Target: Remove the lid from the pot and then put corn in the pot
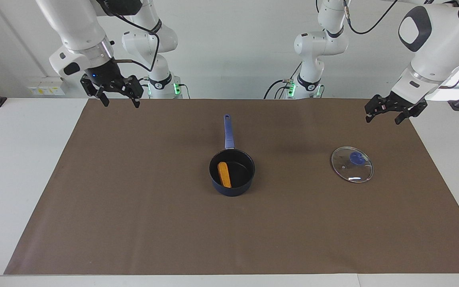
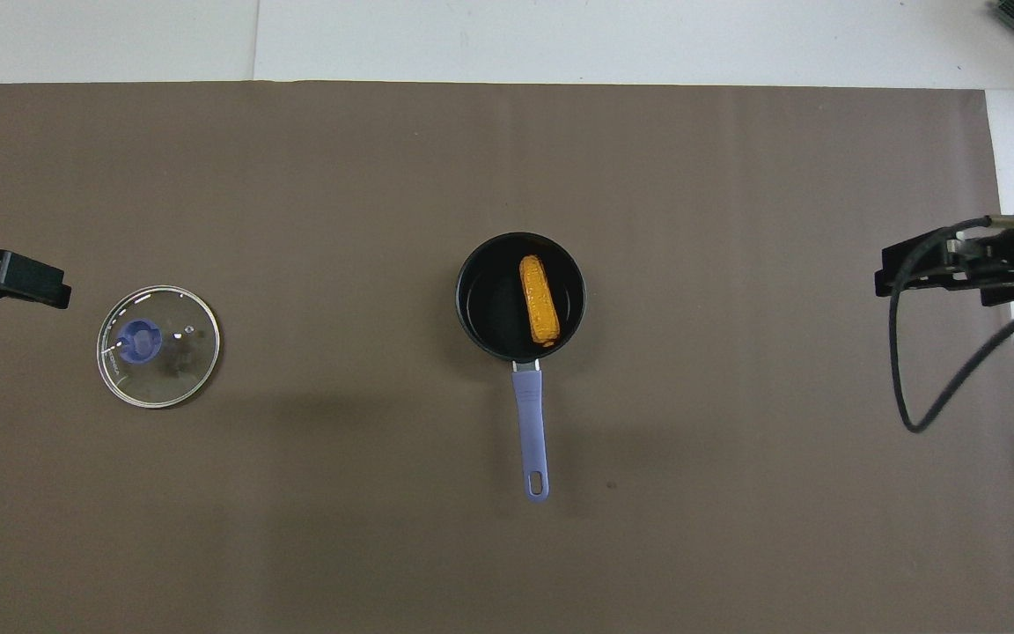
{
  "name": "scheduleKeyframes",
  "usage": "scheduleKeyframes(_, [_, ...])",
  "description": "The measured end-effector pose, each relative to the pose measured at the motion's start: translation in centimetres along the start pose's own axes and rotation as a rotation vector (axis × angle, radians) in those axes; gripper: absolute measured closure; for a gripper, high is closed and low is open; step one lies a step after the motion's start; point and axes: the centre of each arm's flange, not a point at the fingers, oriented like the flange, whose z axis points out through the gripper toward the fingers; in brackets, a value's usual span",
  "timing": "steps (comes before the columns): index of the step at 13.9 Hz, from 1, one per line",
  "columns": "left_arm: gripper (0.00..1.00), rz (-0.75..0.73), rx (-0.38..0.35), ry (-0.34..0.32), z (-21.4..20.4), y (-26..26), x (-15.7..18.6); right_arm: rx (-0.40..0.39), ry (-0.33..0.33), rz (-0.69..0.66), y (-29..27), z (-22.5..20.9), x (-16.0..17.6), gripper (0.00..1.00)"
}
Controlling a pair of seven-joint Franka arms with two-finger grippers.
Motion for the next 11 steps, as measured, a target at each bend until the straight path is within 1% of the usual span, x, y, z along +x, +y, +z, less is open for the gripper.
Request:
scheduleKeyframes(2, [0.0, -0.003, 0.001, 0.007, -1.2, 0.0, -1.0, 0.002, -0.002, -0.015, 1.6, -2.4, -1.6, 0.0])
scheduleKeyframes(4, [0.0, -0.004, 0.0, -0.002, -1.7, 0.0, -1.6, 0.005, 0.005, -0.028, 2.0, -3.6, -2.7, 0.0])
scheduleKeyframes(8, [0.0, -0.006, -0.001, -0.002, -2.3, 0.0, -2.2, 0.001, -0.004, -0.083, 1.7, -3.2, -2.8, 0.0])
scheduleKeyframes(11, [0.0, -0.007, -0.004, -0.027, -2.3, 0.0, -2.7, -0.003, -0.011, -0.106, 1.9, -2.9, -2.7, 0.0])
